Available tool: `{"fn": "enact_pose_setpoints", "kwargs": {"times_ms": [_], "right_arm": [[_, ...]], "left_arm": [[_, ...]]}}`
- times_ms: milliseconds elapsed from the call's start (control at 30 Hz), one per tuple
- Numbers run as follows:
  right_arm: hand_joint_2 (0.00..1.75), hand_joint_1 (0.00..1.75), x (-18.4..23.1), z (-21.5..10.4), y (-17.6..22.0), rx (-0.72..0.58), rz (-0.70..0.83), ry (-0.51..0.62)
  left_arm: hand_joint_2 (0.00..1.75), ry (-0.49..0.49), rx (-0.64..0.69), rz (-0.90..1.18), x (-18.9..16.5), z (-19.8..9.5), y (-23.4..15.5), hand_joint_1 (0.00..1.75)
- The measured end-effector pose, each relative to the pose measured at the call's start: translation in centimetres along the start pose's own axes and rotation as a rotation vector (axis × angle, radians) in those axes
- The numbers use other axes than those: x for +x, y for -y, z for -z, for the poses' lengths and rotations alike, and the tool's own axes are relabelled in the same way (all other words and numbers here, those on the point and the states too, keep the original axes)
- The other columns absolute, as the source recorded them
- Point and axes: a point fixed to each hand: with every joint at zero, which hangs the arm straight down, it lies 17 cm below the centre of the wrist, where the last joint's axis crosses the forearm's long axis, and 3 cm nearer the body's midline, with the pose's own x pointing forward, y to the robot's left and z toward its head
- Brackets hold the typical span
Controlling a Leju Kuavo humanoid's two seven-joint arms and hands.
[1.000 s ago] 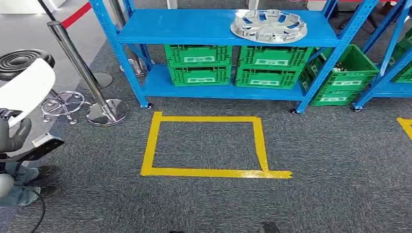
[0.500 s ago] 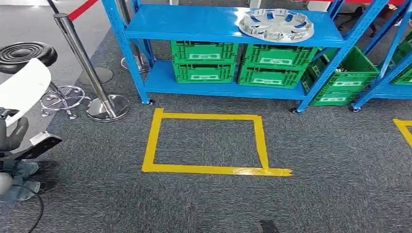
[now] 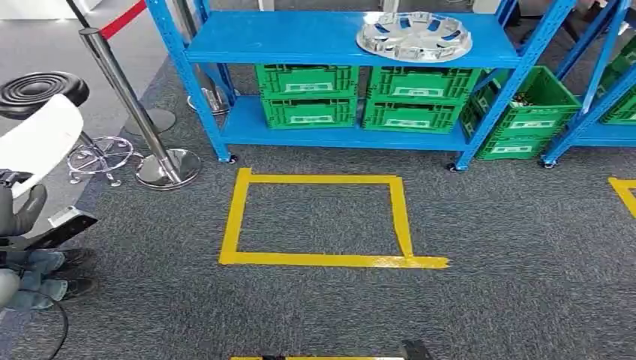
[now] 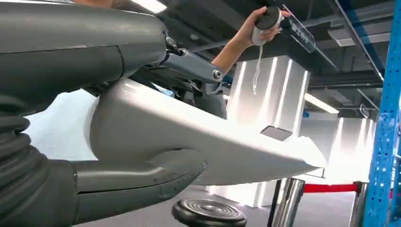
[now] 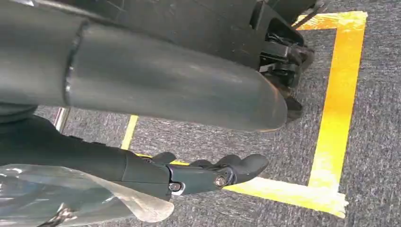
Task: Take the parts from the cabinet and place them on the table.
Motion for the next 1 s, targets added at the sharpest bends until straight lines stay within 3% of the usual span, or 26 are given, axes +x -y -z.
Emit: {"fn": "enact_pose_setpoints", "kwargs": {"times_ms": [1000], "right_arm": [[0.0, 0.0, 0.04, -0.01, -0.06, -0.005, -0.001, -0.002]], "left_arm": [[1.75, -0.008, -0.012, 0.0, -0.22, -0.31, 0.41, 1.75]]}}
